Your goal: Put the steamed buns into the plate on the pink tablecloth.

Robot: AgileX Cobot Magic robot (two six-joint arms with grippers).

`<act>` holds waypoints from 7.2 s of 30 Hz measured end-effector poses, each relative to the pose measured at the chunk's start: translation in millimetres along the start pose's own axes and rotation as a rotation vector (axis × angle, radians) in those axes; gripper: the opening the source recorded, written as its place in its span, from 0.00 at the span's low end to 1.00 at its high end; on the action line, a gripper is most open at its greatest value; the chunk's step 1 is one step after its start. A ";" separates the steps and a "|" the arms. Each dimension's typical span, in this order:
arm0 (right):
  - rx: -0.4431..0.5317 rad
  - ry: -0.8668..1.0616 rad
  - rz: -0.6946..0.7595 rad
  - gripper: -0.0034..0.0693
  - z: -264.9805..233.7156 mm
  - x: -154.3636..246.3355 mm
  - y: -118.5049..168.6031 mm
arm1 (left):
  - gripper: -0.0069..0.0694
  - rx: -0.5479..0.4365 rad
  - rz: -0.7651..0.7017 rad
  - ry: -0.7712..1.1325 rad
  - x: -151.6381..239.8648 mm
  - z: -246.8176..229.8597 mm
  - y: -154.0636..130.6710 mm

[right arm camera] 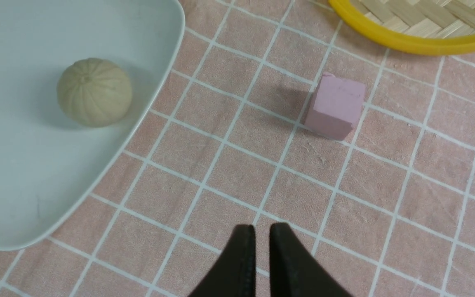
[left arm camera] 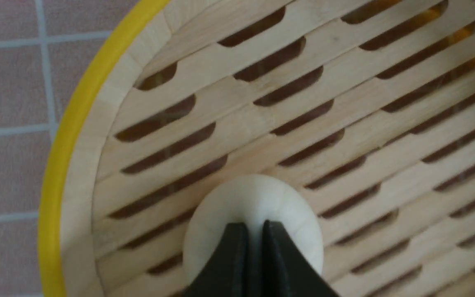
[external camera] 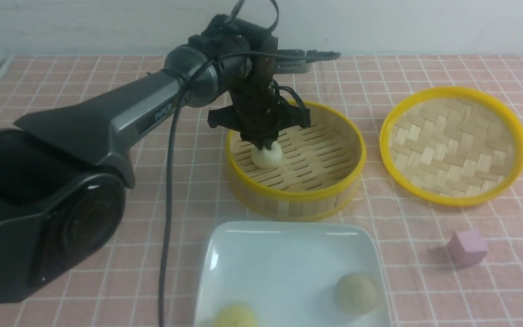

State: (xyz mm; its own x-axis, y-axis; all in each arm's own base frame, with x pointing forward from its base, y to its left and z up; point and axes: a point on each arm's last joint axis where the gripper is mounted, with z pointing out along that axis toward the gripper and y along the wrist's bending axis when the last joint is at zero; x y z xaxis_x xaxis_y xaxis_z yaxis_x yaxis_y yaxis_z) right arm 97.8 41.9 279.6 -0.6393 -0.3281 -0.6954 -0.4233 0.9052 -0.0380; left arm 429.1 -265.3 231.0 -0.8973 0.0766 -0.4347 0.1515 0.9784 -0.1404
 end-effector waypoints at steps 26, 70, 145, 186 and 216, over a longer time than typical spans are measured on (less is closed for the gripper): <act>0.004 -0.004 -0.001 0.15 -0.1 -0.3 -0.4 | 0.15 0.138 0.246 0.252 138.8 -51.7 -20.5; 0.000 -0.584 0.102 0.05 -21.4 47.1 1.6 | 0.39 0.141 0.182 0.285 130.0 -53.0 -32.3; 0.313 -0.472 0.277 0.16 35.6 116.7 -13.0 | 0.12 0.453 0.165 -0.572 302.5 -218.8 117.4; 0.314 -0.471 0.271 0.23 35.6 116.7 -13.0 | 0.17 -0.147 -0.018 -0.836 382.9 -155.7 209.1; 0.312 -0.472 0.278 0.27 35.6 116.7 -13.0 | 0.21 -0.148 -0.017 -0.836 382.9 -155.7 209.1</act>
State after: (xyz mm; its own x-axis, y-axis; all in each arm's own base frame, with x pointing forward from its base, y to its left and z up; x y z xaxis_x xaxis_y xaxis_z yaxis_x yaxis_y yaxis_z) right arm 51.5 1.4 173.4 -0.3162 0.0209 -0.9485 -0.0290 0.9991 0.0317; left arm 52.7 -1.5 173.7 -0.2890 -0.0483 -0.9561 0.0324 0.9977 -0.0602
